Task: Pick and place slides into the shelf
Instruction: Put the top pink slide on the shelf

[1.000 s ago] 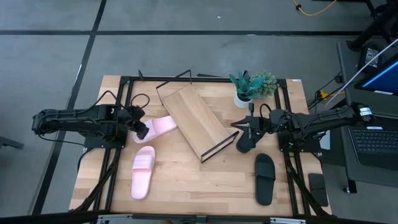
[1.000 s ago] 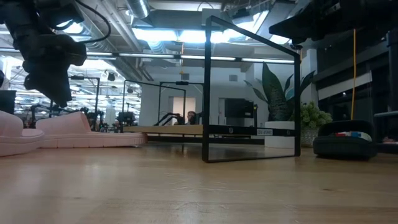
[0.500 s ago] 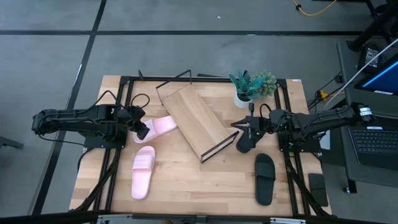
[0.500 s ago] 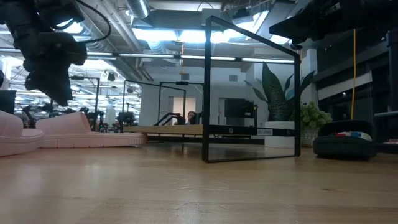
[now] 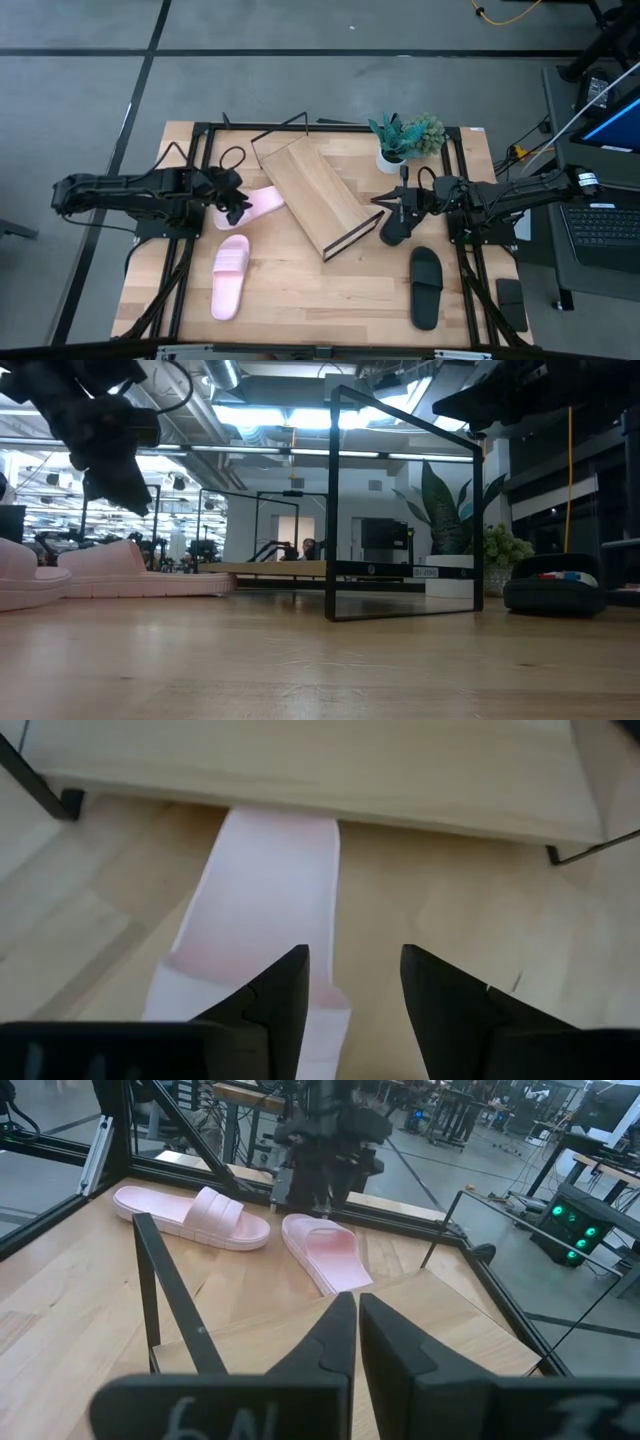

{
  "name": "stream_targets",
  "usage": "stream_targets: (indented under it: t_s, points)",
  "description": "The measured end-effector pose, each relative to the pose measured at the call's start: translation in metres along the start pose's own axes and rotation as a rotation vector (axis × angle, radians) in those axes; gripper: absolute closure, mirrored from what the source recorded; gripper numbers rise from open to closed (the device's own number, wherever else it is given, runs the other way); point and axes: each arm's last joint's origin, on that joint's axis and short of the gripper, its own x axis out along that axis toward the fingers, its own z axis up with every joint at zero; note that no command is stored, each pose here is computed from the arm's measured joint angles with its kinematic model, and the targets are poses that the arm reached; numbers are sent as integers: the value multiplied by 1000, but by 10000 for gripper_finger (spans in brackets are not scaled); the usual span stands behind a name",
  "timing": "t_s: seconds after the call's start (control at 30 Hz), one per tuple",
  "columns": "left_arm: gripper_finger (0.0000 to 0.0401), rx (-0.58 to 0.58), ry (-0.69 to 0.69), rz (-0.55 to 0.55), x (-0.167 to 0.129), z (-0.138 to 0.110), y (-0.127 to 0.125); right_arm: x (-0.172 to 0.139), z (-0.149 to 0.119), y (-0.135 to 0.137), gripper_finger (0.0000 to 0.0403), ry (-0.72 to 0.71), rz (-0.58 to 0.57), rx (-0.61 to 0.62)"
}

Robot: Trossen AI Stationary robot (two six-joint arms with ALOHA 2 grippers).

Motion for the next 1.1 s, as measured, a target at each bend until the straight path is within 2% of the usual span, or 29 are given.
stream_targets:
  t_s: [0.4,0.7,0.8,0.9,1.1]
  points:
    - [250,39,80,13,10,-1,-1,0,0,0,382,0,-1,-1]
    - [250,60,15,-20,-9,20,-12,0,0,0,382,0,0,-3]
    - [250,51,21,3,-15,23,-13,0,0,0,382,0,0,-3]
    - [250,-50,50,33,-19,22,-12,0,0,0,382,0,0,-3]
    - [250,-369,185,45,-21,12,-9,0,0,0,382,0,0,-3]
